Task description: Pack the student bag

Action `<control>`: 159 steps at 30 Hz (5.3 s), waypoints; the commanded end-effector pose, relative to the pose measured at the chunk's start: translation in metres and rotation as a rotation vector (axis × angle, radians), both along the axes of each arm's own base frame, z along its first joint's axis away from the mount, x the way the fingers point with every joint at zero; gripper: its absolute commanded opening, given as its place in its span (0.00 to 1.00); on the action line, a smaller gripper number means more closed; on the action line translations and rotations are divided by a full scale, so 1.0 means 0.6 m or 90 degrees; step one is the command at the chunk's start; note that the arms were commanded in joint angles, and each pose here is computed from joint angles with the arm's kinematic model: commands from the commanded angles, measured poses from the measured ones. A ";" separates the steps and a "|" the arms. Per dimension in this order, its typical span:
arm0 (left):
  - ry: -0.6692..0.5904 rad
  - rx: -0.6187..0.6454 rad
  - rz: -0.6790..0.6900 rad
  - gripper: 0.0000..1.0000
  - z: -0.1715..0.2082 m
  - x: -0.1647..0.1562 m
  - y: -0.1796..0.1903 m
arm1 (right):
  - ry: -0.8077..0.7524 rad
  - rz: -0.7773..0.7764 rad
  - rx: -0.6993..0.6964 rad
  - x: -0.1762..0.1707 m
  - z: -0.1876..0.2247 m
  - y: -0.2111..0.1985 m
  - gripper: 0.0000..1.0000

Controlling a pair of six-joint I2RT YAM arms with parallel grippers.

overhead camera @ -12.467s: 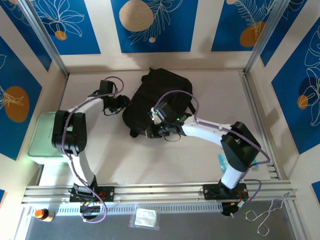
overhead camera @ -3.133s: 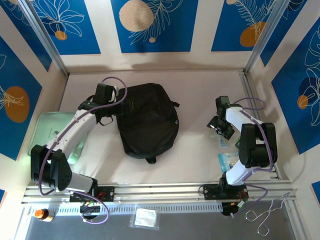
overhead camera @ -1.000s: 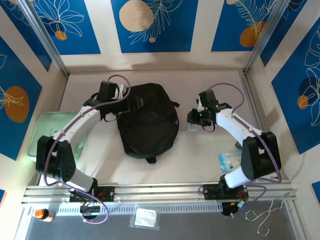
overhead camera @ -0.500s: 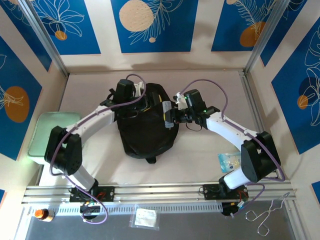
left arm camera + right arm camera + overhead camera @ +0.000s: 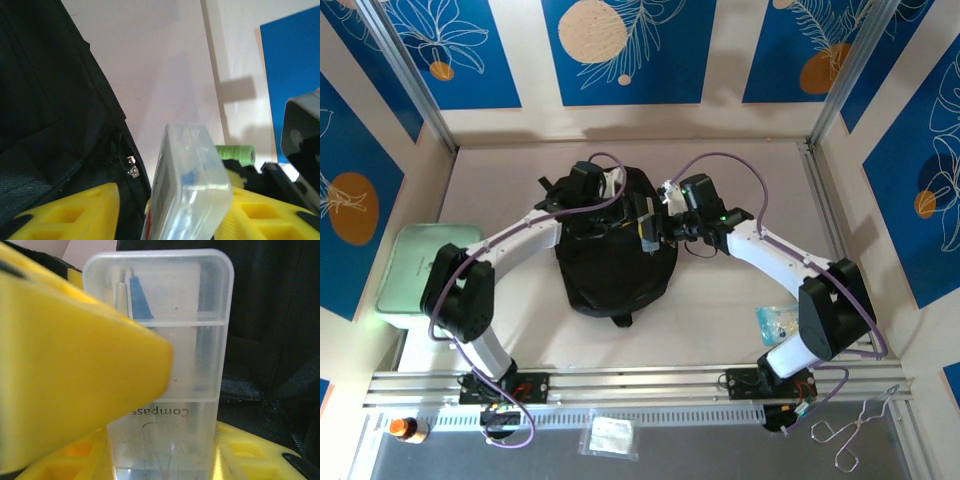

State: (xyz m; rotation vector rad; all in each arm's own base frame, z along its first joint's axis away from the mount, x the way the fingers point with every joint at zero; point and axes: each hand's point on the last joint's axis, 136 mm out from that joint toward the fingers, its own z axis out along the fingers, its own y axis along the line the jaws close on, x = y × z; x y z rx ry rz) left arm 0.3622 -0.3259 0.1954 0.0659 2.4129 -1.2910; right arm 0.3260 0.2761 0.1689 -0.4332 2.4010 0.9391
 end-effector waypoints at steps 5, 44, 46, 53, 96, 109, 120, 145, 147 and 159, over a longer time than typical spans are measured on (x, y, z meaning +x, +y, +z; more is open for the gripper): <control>-0.045 0.037 0.026 0.28 0.020 0.015 0.014 | 0.010 0.011 0.001 -0.003 0.016 0.012 0.41; -0.086 -0.286 0.153 0.12 0.144 0.071 0.129 | 0.213 -0.116 0.363 0.054 0.062 0.025 0.82; -0.086 -0.290 0.153 0.12 0.147 0.072 0.129 | 0.216 -0.091 0.376 0.051 0.069 0.038 0.80; -0.071 -0.302 0.154 0.12 0.138 0.079 0.125 | 0.215 -0.009 0.418 0.049 0.108 0.078 0.65; -0.003 0.195 0.012 0.64 -0.186 -0.109 0.014 | 0.130 -0.273 0.224 0.066 0.055 -0.158 0.12; -0.001 0.053 -0.074 0.64 -0.163 -0.051 -0.180 | 0.133 -0.344 0.203 0.059 0.040 -0.212 0.11; -0.089 0.136 -0.044 0.68 -0.068 -0.026 -0.096 | 0.146 -0.372 0.184 0.047 0.031 -0.249 0.11; -0.063 0.314 -0.098 0.29 -0.147 0.012 0.054 | 0.186 -0.308 0.175 0.056 0.022 -0.178 0.11; -0.081 0.289 -0.123 0.26 -0.131 0.003 0.042 | 0.190 -0.299 0.176 0.056 0.024 -0.170 0.11; -0.143 0.229 -0.191 0.16 -0.096 -0.027 0.018 | 0.264 -0.207 0.140 0.039 0.015 -0.069 0.12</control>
